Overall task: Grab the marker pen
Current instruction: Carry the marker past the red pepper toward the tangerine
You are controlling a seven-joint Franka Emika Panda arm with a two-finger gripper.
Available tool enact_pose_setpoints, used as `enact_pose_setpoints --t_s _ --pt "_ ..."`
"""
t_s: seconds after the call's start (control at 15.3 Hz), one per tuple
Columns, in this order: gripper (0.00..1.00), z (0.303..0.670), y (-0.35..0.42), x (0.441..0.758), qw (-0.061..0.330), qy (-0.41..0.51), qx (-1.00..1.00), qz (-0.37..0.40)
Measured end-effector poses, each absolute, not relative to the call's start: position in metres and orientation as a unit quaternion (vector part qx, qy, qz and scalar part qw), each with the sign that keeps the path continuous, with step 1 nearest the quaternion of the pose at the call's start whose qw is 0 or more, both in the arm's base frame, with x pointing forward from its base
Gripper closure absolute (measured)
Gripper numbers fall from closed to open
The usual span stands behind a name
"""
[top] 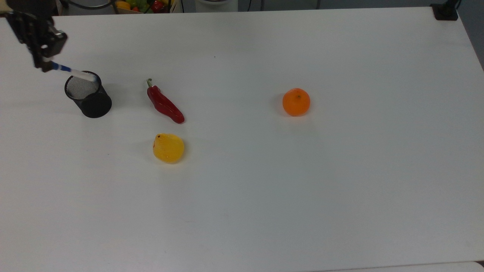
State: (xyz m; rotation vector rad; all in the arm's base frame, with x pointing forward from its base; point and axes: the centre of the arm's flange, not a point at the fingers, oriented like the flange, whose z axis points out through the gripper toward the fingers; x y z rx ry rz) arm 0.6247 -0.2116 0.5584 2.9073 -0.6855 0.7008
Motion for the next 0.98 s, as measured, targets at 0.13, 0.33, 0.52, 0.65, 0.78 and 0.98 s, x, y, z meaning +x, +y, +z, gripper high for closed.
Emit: enact_pose_setpoints --t_s 0.13,0.33,0.52,0.65,0.78,0.98 --pt "0.84 0.549 -0.17 0.631 0.02 -0.195 0.962 0.188" --pt "0.84 0.533 -0.1 0.637 -0.004 -0.151 0.98 0.128" --pt "0.84 0.522 -0.059 0.637 -0.014 -0.12 0.989 0.09" --pt "0.84 0.508 -0.032 0.636 -0.018 -0.099 0.993 0.06" --pt "0.84 0.495 -0.015 0.635 -0.015 -0.084 0.996 0.036" --pt "0.84 0.461 0.022 0.635 0.004 -0.048 0.999 -0.008"
